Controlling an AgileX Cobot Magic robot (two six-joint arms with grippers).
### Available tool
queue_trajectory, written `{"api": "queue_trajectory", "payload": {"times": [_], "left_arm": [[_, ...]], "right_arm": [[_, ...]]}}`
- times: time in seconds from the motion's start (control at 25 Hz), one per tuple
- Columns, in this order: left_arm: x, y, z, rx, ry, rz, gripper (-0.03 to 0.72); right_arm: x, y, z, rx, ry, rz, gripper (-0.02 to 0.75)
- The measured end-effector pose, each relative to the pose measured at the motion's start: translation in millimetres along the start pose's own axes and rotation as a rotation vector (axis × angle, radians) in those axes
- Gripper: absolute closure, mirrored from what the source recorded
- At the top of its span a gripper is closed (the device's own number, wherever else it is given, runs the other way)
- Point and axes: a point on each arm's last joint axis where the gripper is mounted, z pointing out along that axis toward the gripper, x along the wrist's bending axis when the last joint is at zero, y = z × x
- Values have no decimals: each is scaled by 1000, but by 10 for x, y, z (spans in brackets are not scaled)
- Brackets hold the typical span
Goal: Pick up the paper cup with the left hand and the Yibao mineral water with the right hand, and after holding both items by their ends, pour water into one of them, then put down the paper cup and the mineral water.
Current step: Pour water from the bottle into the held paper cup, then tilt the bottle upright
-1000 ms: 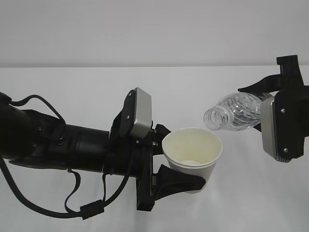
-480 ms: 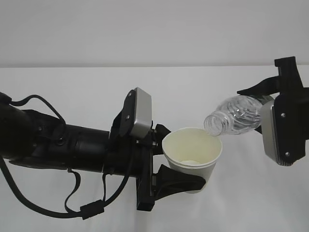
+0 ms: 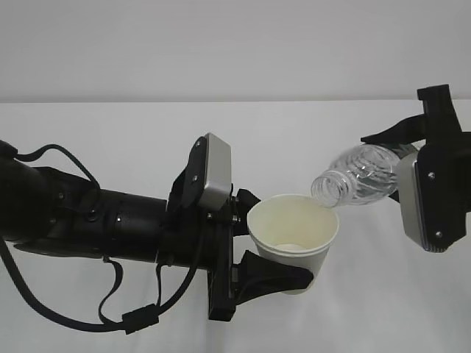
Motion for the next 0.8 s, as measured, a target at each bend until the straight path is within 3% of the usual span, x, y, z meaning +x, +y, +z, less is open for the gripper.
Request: {"api": "queue_trajectory", "payload": {"times": [0.36, 0.8], "left_arm": [[0, 0, 0, 0, 0, 0, 204], [0, 0, 0, 0, 0, 0, 204]], "right_arm": [[-125, -12, -2, 0, -26, -24, 293], [-106, -6, -2, -8, -4, -56, 293]]}}
